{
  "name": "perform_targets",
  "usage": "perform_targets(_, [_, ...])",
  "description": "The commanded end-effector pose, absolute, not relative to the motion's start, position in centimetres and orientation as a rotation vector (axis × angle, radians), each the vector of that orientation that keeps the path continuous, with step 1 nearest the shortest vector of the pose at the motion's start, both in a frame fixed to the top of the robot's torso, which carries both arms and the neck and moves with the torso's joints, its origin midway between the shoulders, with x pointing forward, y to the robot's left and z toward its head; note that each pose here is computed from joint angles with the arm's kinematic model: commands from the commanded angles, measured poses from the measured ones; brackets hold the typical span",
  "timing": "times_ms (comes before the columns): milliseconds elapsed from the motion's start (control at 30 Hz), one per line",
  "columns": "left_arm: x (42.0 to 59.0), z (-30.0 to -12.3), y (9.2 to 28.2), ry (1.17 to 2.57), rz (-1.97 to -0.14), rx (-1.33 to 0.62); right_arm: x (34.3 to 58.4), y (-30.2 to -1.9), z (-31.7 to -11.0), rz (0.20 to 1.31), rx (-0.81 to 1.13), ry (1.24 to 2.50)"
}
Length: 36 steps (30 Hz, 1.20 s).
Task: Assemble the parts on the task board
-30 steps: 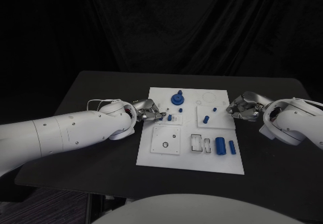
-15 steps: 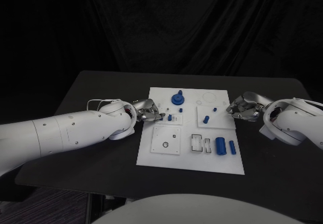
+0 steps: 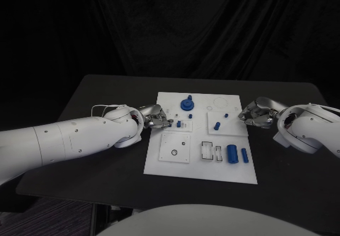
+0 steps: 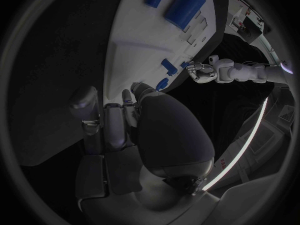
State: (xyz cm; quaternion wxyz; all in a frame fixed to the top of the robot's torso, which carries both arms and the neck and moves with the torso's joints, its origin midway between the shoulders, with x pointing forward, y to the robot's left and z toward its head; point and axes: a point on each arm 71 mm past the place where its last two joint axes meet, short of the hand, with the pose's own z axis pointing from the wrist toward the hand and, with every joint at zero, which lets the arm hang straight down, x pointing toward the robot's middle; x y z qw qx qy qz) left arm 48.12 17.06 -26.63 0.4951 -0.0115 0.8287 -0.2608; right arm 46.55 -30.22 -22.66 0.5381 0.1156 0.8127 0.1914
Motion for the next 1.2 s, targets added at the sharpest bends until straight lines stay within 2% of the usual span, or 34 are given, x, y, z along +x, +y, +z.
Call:
perform_targets(33, [48.03,-26.76,17.03,2.018,-0.63,-0.03,46.48,-30.28,-22.89,0.444,0.28,1.948])
perform_targets(1200, [48.35,-26.82,16.93,2.013,-0.605,-0.048,46.48,-30.22,-23.09,0.45,0.294,1.961])
